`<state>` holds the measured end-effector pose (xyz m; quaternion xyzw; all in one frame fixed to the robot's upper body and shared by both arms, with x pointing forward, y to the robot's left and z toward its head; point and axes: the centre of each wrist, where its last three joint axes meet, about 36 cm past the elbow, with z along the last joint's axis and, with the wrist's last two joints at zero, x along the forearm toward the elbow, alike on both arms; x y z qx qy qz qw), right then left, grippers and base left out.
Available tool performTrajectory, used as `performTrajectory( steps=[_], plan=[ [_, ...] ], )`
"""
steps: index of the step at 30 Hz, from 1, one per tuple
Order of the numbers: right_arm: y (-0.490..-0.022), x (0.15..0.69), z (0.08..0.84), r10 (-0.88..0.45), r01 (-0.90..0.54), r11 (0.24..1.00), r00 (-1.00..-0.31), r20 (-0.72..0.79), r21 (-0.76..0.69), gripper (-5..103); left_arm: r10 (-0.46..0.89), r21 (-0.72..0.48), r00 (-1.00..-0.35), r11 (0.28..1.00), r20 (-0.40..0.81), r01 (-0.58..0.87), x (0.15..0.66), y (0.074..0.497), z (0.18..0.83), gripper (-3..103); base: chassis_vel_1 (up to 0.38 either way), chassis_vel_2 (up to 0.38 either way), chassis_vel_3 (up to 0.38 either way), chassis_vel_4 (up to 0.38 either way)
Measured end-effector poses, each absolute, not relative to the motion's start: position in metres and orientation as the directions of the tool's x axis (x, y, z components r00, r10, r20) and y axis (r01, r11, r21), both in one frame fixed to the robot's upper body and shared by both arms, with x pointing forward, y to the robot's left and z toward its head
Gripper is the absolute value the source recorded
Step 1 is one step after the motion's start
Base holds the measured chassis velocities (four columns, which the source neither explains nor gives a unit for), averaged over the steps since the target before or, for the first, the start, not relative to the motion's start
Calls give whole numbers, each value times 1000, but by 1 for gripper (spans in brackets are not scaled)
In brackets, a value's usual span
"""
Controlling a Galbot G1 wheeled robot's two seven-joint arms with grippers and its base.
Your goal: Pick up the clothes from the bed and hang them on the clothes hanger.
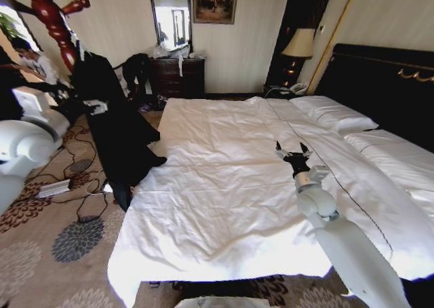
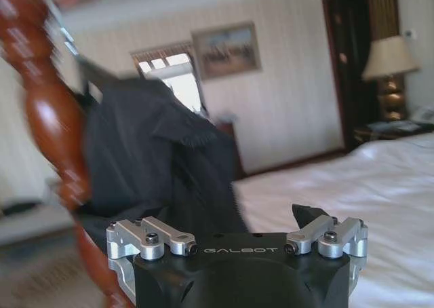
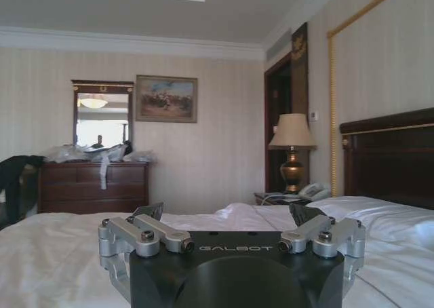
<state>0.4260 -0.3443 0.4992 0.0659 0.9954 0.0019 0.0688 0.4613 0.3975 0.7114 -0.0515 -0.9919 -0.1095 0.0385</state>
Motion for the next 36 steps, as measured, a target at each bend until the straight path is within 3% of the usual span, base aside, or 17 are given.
performTrajectory(
  steps=[1,3,5,9,17,21,27,36],
  plan=[
    [-348,412,496,152,150,988,-981,-122,23,100,137,145,-978,976,156,160,455,382,697,100,0,0,0,0],
    [-348,407,495,158,156,987,-981,-115,33,100,150,113,-972,979,179,171,451,376,690,100,0,0,0,0],
    [-344,389,494,183,174,981,-978,-98,90,100,156,-3,-963,987,218,160,434,367,664,100,0,0,0,0],
    [-335,365,497,199,182,970,-976,-94,163,100,82,-105,-989,992,126,69,407,368,617,100,0,0,0,0],
    [-299,306,498,188,166,970,-975,-119,176,100,-41,-22,-999,999,8,-41,339,353,540,100,0,0,0,0],
    [-270,256,484,131,108,976,-985,-114,189,100,-65,-18,-996,998,-63,-64,298,325,513,100,0,0,0,0],
    [-248,215,488,18,-7,986,-989,-149,165,100,-66,-18,-995,998,-76,-64,262,290,508,100,0,0,0,0],
    [-237,194,496,-17,-36,986,-994,-112,163,100,-30,-72,-994,997,-101,-22,250,274,521,100,0,0,0,0]
  ],
)
